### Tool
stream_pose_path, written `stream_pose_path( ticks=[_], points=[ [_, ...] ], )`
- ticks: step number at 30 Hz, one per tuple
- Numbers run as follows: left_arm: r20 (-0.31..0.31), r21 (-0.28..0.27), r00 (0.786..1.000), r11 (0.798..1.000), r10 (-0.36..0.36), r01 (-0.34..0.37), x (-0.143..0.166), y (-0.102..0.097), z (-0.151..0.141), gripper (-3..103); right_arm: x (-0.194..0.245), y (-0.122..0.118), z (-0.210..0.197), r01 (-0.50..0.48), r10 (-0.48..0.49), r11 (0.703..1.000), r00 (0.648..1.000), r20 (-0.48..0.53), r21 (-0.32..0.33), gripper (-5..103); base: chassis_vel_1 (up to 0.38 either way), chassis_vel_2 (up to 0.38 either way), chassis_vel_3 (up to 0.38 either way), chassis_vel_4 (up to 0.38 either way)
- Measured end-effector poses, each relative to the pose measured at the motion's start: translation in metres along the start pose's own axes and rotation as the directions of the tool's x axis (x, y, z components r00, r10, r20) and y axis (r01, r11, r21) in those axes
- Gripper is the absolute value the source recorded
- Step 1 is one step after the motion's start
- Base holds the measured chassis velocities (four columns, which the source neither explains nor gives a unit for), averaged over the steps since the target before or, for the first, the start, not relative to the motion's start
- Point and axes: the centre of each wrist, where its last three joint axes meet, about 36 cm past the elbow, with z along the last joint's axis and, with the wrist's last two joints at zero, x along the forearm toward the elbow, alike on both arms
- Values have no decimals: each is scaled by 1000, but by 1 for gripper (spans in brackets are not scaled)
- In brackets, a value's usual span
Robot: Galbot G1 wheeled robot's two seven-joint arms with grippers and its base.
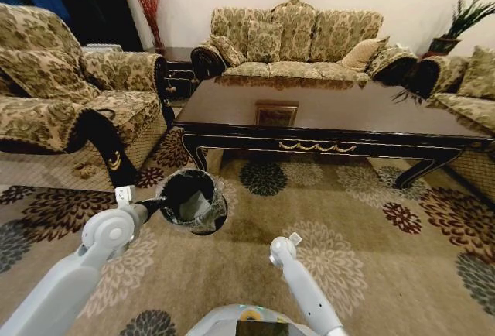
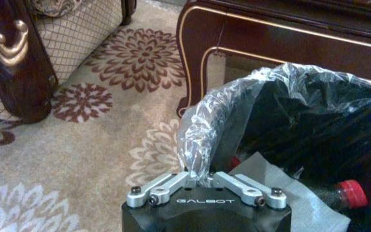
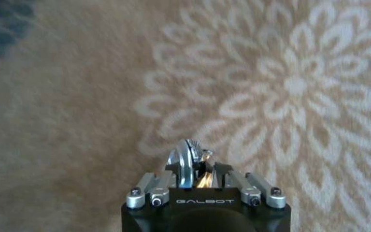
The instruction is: Move to the front of the table and pick up the trash from the floor, then place it into the trash bin.
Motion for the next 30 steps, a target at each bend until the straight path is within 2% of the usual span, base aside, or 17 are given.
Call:
stream_pose_path(
  ticks=[1, 2, 4, 5, 11, 14, 15, 17, 19, 20, 21, 24, 25, 28, 29, 30],
  points=[
    [1, -1, 1000, 1000, -1, 1, 0, 0, -1, 1, 9, -1, -1, 17, -17, 1000, 1000, 10, 6, 36, 0, 0, 0, 0],
    [2, -2, 1000, 1000, -2, 2, 0, 1, -2, 1, 21, -1, -4, 36, -37, 999, 999, 16, 12, 30, 0, 0, 0, 0],
    [2, -2, 1000, 1000, -3, 3, -1, 1, -2, 1, 28, -1, -5, 49, -49, 999, 999, 18, 14, 30, 0, 0, 0, 0],
    [2, -2, 1000, 1000, -3, 3, -1, 1, -2, 1, 41, -1, -8, 72, -72, 997, 997, 22, 15, 25, 0, 0, 0, 0],
    [-6, 2, 1000, 1000, -1, 1, -3, 1, 0, 1, 88, 4, -20, 158, -158, 987, 987, 19, 22, 25, 0, 0, 0, 0],
    [-14, 4, 1000, 1000, 0, 0, -7, 2, 4, 1, 121, 6, -26, 233, -235, 971, 971, 39, 54, 25, 0, 0, 0, 0],
    [-20, 4, 1000, 1000, 0, 0, -9, 3, 6, 1, 135, 8, -30, 275, -281, 957, 958, 62, 88, 25, 0, 0, 0, 0],
    [-23, 4, 1000, 1000, 1, 0, -9, 3, 7, 1, 142, 9, -31, 297, -306, 949, 949, 80, 109, 25, 0, 0, 0, 0],
    [-32, 3, 999, 1000, 2, -2, -11, 3, 10, 1, 154, 12, -35, 342, -360, 928, 925, 120, 146, 25, 0, 0, 0, 0],
    [-40, 0, 999, 1000, 3, -3, -12, 3, 12, 1, 169, 16, -40, 395, -422, 901, 894, 150, 178, 25, 0, 0, 0, 0],
    [-40, 0, 999, 1000, 3, -3, -12, 3, 12, 1, 169, 16, -40, 395, -422, 901, 894, 150, 178, 25, 0, 0, 0, 0],
    [-51, -18, 999, 1000, -1, 1, -14, 3, 13, 1, 200, 23, -51, 491, -538, 835, 825, 175, 249, 25, 0, 0, 0, 0],
    [-51, -18, 999, 1000, -1, 1, -14, 3, 13, 1, 200, 23, -51, 491, -538, 835, 825, 175, 249, 25, 0, 0, 0, 0],
    [-54, -29, 999, 1000, -1, -1, -16, 3, 11, 1, 218, 30, -62, 562, -642, 757, 733, 224, 333, 25, 0, 0, 0, 0],
    [-54, -29, 999, 1000, -1, -1, -16, 3, 11, 1, 218, 30, -62, 562, -642, 757, 733, 224, 333, 25, 0, 0, 0, 0],
    [-55, -30, 999, 1000, 1, -2, -16, 2, 11, 1, 221, 31, -64, 572, -665, 737, 707, 239, 360, 25, 0, 0, 0, 0]
  ],
)
